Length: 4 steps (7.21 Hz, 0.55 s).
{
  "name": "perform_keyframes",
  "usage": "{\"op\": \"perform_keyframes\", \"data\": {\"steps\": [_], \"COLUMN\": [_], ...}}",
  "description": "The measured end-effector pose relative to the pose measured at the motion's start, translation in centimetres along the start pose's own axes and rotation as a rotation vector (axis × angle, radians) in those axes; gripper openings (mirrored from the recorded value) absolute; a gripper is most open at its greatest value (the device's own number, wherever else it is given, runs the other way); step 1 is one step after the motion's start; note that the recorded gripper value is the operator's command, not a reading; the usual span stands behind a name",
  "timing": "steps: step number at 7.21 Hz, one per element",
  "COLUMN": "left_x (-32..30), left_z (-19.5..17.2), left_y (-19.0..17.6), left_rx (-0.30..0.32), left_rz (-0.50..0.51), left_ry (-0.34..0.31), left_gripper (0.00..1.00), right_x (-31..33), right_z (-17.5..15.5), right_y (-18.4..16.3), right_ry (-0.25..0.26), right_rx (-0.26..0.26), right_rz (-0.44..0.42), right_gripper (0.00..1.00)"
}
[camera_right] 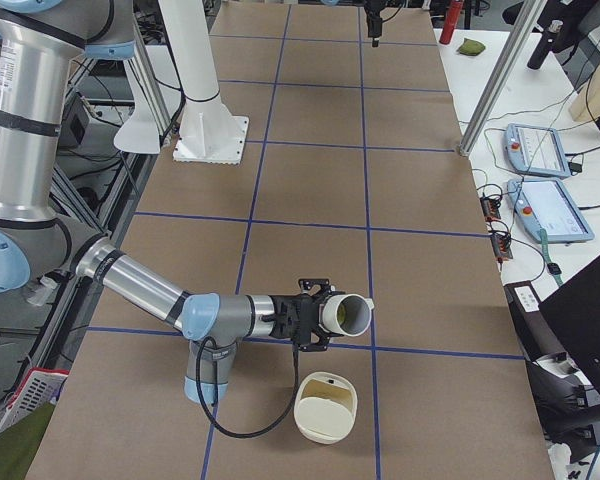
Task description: Left arm hands cup to right arm to dump lemon
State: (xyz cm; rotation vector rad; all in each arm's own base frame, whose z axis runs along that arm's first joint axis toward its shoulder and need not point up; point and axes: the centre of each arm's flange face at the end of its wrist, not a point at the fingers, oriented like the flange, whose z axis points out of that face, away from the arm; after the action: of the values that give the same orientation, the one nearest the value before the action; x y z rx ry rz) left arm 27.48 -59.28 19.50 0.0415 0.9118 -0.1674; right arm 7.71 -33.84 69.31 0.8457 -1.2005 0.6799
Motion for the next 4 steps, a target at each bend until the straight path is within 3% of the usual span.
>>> {"op": "perform_keyframes", "data": {"steps": [2, 4], "left_x": [0.0, 0.1], "left_z": [0.1, 0.1], "left_y": [0.0, 0.1], "left_rx": [0.004, 0.007], "left_rz": [0.001, 0.002], "left_ry": [-0.004, -0.006], "left_gripper": [1.00, 1.00], "right_x": [-0.2, 1.1], "right_z": [0.6, 0.5], "right_y": [-0.2, 0.1], "right_ry": [-0.028, -0.071], "right_rx": [-0.013, 0.001], "right_rz": [0.140, 0.191], "right_gripper": [0.00, 0.00]}}
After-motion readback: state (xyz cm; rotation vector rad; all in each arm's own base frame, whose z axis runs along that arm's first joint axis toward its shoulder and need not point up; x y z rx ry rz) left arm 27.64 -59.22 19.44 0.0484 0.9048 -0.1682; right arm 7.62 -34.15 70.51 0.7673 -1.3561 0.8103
